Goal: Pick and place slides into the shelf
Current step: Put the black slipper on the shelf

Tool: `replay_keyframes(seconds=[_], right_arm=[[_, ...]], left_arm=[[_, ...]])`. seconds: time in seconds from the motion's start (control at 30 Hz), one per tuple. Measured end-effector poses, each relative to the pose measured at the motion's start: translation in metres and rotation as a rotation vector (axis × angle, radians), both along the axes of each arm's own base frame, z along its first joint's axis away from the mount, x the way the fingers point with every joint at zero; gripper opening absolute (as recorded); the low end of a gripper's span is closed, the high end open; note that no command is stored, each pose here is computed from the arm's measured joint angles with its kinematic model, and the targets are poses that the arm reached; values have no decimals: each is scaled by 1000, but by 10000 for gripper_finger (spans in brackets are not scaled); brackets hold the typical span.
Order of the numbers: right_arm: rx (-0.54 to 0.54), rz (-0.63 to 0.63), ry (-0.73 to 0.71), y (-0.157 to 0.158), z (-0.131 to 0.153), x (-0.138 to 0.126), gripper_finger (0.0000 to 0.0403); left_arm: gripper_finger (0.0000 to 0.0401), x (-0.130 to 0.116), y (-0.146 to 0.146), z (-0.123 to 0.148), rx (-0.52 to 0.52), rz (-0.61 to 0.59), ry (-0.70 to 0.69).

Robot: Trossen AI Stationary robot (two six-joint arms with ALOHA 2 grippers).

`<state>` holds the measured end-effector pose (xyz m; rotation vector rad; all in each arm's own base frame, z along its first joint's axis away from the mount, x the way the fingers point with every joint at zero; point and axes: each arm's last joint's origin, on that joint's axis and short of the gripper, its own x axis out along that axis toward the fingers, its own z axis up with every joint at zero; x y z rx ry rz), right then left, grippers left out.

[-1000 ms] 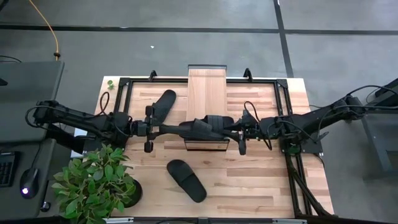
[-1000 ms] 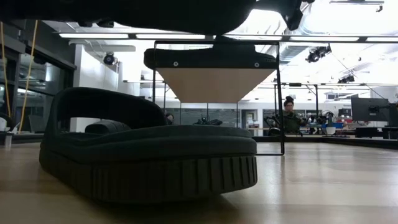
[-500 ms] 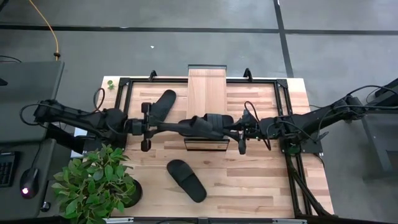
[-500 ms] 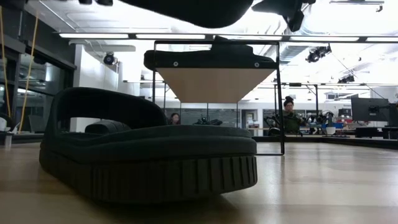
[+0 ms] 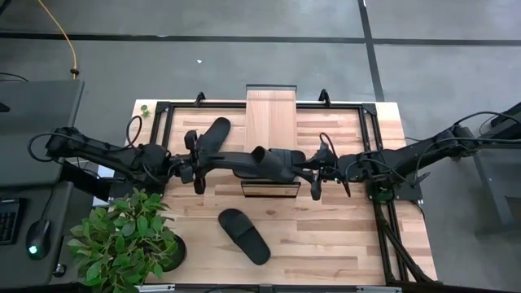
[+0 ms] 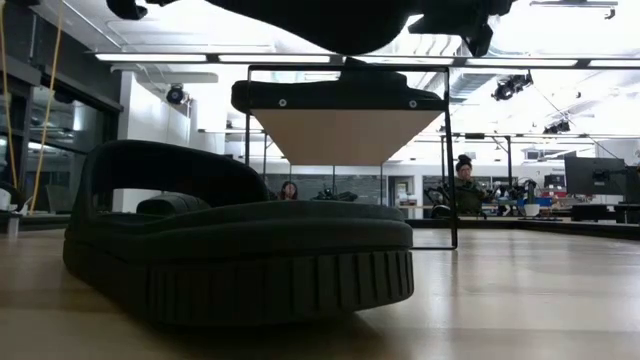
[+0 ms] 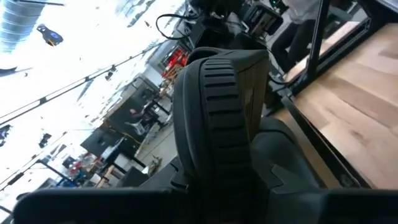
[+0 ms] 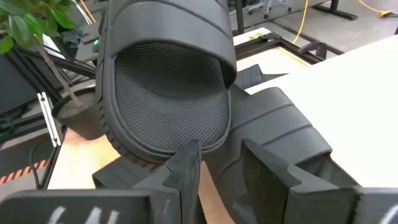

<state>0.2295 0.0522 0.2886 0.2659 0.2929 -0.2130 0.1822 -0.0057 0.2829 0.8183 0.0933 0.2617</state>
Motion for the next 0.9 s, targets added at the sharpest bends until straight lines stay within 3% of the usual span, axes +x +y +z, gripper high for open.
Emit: replay_keyframes(seconds=[0.27,0.47,0.67,0.9], right_arm=[[22,-4,-6,-1,3,-4,110],[15,-2,-7,-4,8,-14,110],[6,-8,12,-7,13,-27,110],[-5,-47,20,-9,12,-29,110]], left_arm=[[59,0,1,5,6,22,-53],[58,0,1,1,-2,25,-11],[57,-3,6,-4,-11,206,39],[57,-2,6,-4,43,189,55]])
